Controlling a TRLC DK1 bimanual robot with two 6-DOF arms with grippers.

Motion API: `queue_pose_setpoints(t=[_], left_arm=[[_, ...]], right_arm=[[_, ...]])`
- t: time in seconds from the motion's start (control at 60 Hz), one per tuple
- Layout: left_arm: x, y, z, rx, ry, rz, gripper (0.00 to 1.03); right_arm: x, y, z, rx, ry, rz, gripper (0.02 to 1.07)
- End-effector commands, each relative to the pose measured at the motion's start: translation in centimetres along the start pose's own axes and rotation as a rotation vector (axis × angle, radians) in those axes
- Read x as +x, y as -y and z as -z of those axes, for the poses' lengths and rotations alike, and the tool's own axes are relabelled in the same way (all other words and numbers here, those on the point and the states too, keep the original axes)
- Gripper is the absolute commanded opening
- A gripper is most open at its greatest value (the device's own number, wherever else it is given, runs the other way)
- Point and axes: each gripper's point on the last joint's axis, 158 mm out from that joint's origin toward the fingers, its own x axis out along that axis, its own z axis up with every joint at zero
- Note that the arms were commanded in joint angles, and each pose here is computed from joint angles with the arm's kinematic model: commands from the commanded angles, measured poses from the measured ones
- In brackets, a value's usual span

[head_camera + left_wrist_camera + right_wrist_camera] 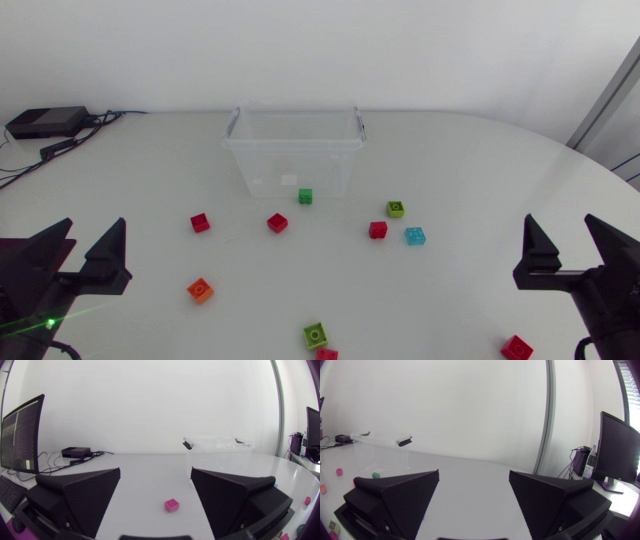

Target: Pick up the duplo bricks and place them in the container

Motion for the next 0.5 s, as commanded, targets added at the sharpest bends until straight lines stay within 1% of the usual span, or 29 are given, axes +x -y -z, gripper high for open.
queue_pose_setpoints(t=[0.0,0.167,0.35,0.483], left_arm=[[0.0,0.3,0.5,-0.018,-0.002,0.011,0.99],[0.0,0.2,0.4,-0.017,-0.002,0.007,0.99],[-0.2,0.0,-0.7,-0.017,0.007,0.001,0.98],[-0.6,-0.1,-2.0,-0.017,0.006,0.0,0.97]], right_arm=[[0.1,-0.2,1.3,-0.014,-0.028,-0.007,1.03],[0.1,-0.2,1.3,-0.014,-0.028,-0.007,1.03],[0.0,-0.2,0.8,-0.013,-0.015,-0.009,1.03],[-0.3,-0.2,-1.1,-0.011,0.001,-0.014,1.03]])
